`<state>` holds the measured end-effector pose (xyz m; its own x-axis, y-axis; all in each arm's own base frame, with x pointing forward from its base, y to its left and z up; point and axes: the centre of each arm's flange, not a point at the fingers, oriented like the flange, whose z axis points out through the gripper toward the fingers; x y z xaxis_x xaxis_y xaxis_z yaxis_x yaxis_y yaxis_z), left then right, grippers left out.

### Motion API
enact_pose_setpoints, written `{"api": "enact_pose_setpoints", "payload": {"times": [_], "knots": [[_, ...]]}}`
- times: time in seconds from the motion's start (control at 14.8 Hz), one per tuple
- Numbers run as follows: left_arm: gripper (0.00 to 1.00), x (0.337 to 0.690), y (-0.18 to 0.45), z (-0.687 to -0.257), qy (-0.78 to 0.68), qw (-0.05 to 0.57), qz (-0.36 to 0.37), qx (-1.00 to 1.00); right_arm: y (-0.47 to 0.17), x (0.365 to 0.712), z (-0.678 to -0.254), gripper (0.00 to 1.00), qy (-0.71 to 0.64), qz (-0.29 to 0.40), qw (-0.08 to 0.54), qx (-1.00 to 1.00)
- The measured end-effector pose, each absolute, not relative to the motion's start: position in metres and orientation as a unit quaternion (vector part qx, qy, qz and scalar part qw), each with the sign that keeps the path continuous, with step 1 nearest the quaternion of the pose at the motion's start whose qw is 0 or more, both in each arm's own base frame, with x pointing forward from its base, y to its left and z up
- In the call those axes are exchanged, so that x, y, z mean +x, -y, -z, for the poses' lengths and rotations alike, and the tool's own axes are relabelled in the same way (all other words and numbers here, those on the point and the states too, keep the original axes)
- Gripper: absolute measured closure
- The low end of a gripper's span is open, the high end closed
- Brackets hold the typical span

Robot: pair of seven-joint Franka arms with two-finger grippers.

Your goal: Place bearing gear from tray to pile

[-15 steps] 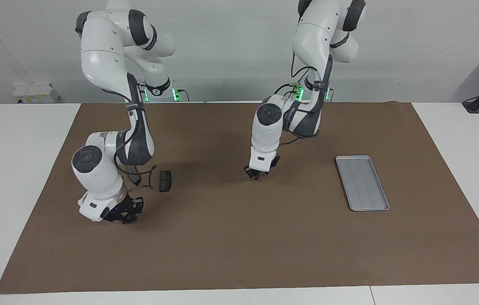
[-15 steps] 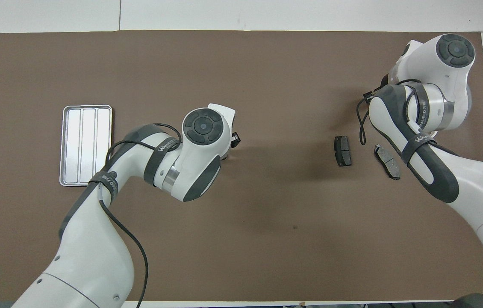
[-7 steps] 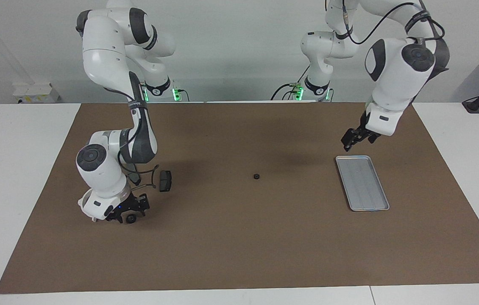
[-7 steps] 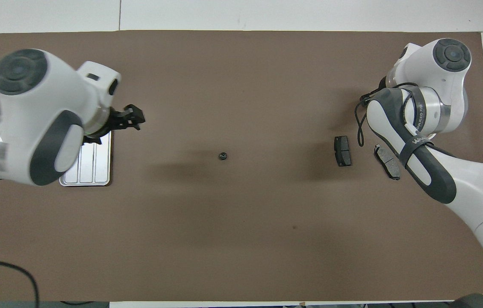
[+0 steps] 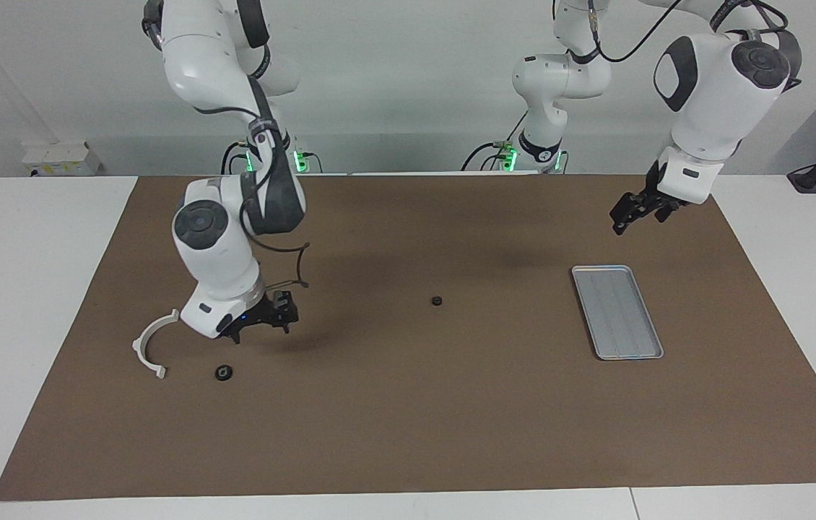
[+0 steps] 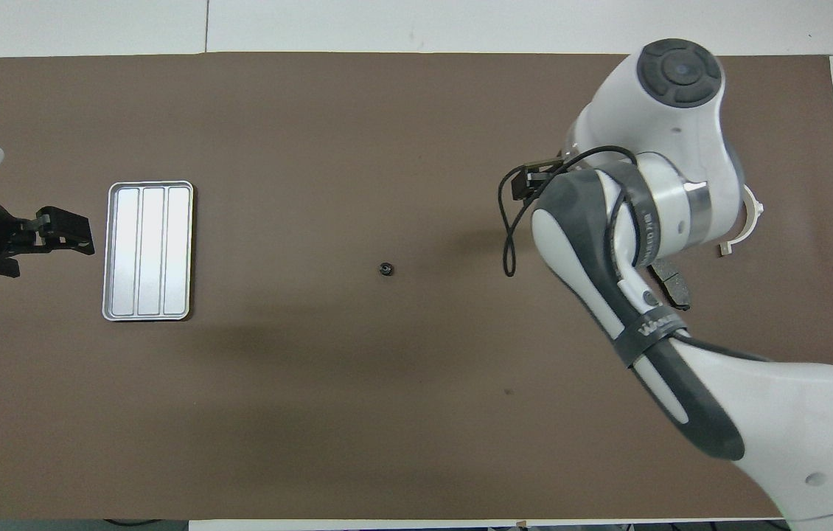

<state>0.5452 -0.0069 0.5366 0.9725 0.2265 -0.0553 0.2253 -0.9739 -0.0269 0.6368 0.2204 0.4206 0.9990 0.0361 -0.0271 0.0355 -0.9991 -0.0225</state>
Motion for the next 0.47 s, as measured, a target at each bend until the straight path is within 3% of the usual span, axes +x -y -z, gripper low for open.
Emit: {"api": "enact_pose_setpoints", "payload": {"times": [0.2,0.47], "knots": [[0.0,0.545,0.004,-0.536,0.11,0.01,-0.031,-0.993,-0.31,0.6,-0.422,0.0,-0.026,-0.012,0.011,-1.0],[0.0,0.545,0.015,-0.536,0.1,0.011,-0.031,-0.994,-0.381,0.565,-0.403,0.0,-0.077,-0.016,0.007,-0.997]]}}
